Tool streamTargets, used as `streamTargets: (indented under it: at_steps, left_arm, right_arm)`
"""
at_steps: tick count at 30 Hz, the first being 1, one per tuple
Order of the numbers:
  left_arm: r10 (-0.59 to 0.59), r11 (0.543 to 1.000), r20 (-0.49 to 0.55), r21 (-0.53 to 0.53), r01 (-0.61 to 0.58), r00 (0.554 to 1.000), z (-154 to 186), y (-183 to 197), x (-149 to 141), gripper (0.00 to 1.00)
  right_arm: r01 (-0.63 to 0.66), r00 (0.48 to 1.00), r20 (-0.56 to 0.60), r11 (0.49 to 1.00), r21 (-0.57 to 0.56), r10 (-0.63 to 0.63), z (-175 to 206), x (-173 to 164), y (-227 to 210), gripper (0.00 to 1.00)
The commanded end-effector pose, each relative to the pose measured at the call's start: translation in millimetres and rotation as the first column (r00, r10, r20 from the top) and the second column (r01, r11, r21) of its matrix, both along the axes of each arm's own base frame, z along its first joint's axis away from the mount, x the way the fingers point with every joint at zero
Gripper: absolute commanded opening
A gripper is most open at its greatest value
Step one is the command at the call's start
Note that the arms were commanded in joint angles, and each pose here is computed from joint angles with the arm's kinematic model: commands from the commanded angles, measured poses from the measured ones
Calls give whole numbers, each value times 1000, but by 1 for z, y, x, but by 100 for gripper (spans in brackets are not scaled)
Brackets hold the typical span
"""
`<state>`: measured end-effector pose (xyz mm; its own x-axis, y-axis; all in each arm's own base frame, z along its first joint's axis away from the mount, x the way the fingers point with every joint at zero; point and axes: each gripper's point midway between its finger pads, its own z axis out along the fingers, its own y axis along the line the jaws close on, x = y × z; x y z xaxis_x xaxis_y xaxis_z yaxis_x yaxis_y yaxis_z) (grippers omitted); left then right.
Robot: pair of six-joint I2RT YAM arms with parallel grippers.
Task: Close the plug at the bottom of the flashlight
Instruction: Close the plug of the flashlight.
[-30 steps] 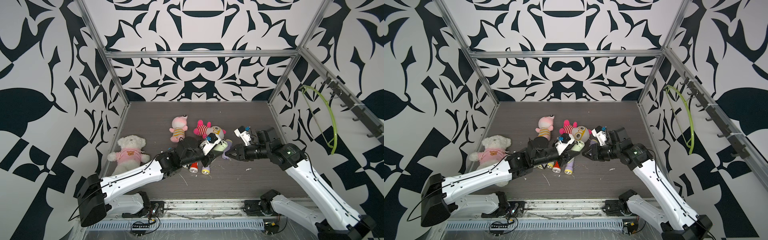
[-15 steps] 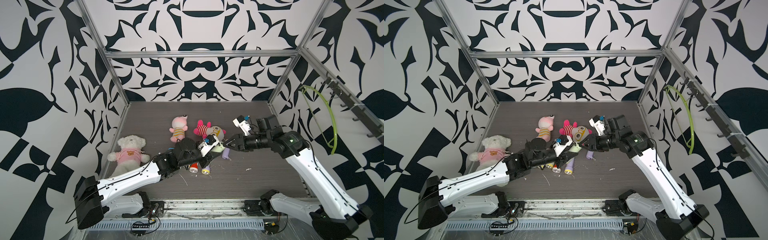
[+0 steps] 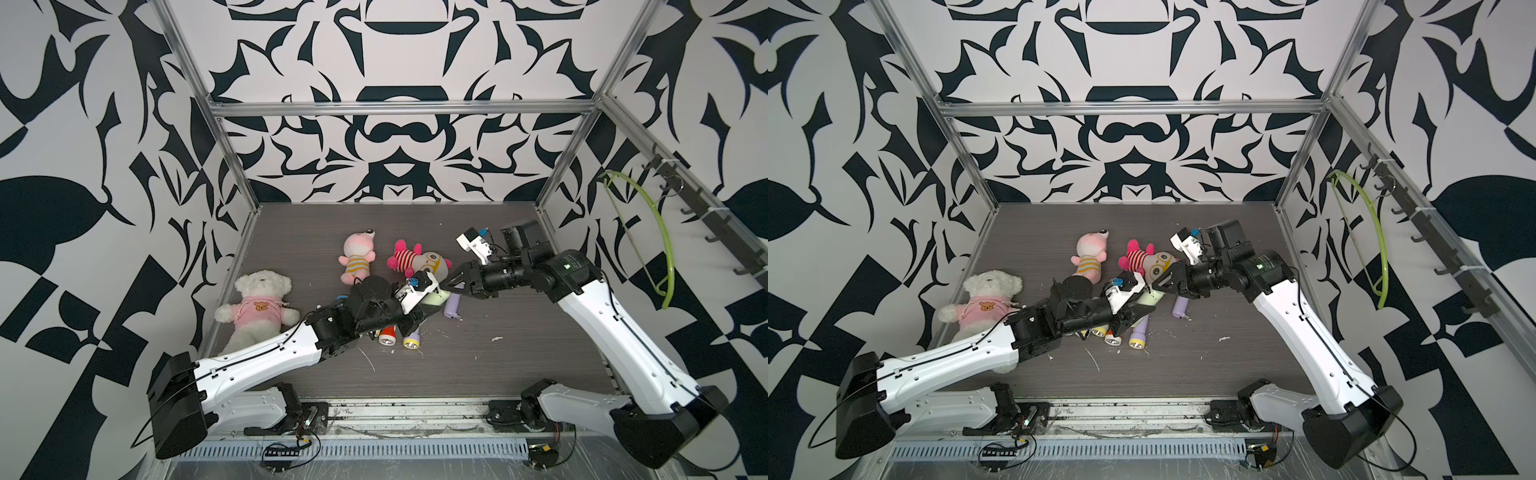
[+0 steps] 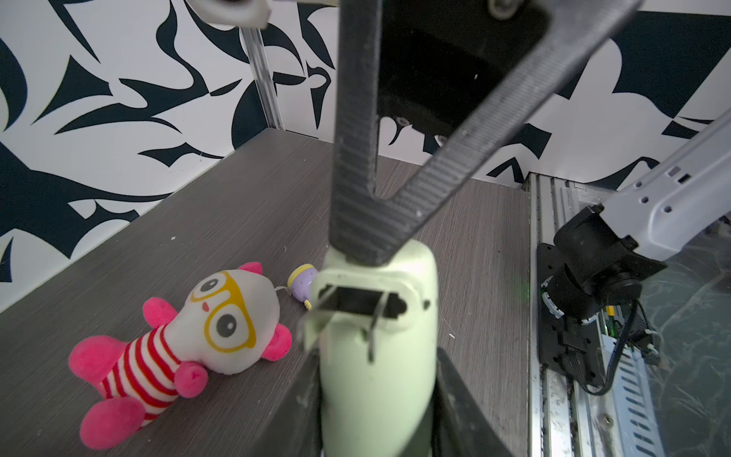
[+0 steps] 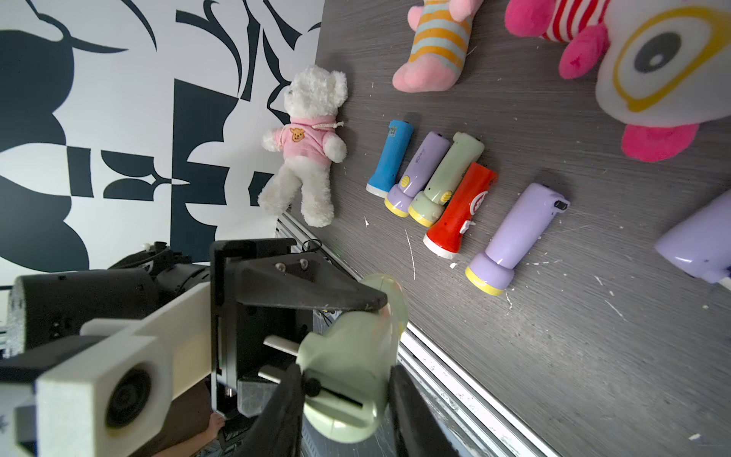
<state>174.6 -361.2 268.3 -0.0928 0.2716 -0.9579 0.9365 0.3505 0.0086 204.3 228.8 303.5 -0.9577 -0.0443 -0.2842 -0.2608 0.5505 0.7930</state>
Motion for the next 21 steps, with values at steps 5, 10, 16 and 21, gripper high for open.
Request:
streamTargets:
  at_steps: [5, 10, 16, 21]
  left_arm:
    - [7, 999, 39, -48, -5, 999, 18, 2, 1, 22]
    - [8, 998, 42, -55, -5, 999, 22, 2, 0, 22]
    - [22, 999, 35, -45, -20, 999, 18, 2, 4, 23]
    - [56, 998, -3, -35, -56, 998, 12, 3, 8, 23]
  right_arm:
    - [-57, 998, 28, 993, 99, 54, 17, -10, 9, 24]
    - [-62, 998, 22, 992, 112, 60, 14, -11, 10, 9]
    - [-48, 999, 23, 996, 80, 47, 6, -11, 5, 0]
    - [83, 993, 94, 995, -61, -77, -8, 4, -25, 0]
